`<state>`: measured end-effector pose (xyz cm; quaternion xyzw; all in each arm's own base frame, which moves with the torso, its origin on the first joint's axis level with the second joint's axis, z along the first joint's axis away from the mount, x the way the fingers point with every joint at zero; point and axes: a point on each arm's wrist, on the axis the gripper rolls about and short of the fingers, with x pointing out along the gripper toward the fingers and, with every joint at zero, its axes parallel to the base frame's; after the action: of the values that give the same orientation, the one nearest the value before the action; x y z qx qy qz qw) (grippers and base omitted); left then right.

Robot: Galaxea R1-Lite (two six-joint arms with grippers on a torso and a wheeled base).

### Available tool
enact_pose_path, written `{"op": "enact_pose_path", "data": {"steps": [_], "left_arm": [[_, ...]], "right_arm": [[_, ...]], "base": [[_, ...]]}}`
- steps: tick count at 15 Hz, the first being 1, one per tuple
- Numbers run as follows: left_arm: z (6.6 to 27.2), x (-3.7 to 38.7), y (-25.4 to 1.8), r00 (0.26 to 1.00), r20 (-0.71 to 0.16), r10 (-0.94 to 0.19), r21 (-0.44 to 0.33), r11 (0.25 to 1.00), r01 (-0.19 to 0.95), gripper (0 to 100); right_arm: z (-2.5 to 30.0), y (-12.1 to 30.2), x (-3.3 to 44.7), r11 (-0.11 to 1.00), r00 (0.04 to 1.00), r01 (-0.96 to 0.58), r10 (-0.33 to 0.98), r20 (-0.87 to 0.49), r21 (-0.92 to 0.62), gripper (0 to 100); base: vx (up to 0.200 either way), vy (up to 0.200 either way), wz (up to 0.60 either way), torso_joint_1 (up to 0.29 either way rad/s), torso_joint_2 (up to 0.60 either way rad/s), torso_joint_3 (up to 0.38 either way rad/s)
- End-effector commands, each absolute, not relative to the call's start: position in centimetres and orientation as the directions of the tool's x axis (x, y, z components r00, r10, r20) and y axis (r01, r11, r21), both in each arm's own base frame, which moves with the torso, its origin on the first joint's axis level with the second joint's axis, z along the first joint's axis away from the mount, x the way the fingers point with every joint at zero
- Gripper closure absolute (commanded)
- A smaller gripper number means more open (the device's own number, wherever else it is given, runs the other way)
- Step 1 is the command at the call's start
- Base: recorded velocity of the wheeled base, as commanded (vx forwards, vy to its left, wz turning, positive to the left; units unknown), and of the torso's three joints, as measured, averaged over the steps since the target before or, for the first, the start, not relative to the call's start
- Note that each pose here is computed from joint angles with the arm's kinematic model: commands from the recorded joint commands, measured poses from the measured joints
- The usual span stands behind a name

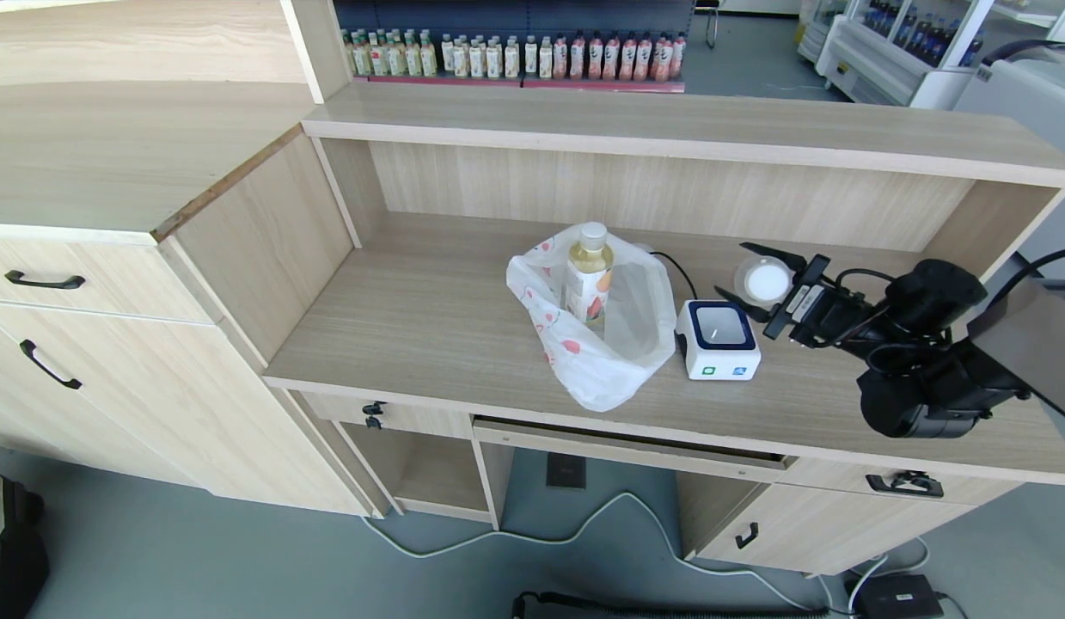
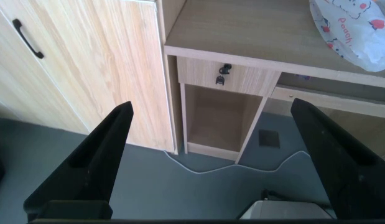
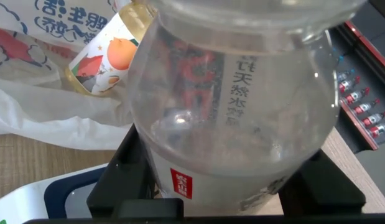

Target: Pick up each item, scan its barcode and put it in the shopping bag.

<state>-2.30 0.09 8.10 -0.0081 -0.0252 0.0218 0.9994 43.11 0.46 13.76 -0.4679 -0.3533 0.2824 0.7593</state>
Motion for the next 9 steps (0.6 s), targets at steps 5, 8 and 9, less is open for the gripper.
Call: {"op": "enact_pose_path", "data": {"steps": [5, 8, 9], "left_arm": [[8.1, -2.3, 0.1, 0.998, 0.051, 0.044, -0.017, 0.999, -0.044, 0], [8.1, -2.3, 0.1, 0.998, 0.051, 0.044, -0.017, 0.999, -0.044, 0], [8.1, -2.3, 0.1, 0.998, 0.051, 0.044, -0.017, 0.999, -0.044, 0]], "right_arm": [[12.6, 1.0, 43.8, 0.389, 0.569, -0.124, 0.782, 0.256, -0.913, 100], [12.1, 1.0, 43.9, 0.386, 0.570, -0.134, 0.784, 0.248, -0.913, 100], [11.8, 1.0, 44.0, 0.385, 0.571, -0.137, 0.784, 0.246, -0.913, 100]], "base": [[0.000, 0.000, 0.00, 0.000, 0.00, 0.000], [0.000, 0.000, 0.00, 0.000, 0.00, 0.000], [0.000, 0.000, 0.00, 0.000, 0.00, 0.000]]}}
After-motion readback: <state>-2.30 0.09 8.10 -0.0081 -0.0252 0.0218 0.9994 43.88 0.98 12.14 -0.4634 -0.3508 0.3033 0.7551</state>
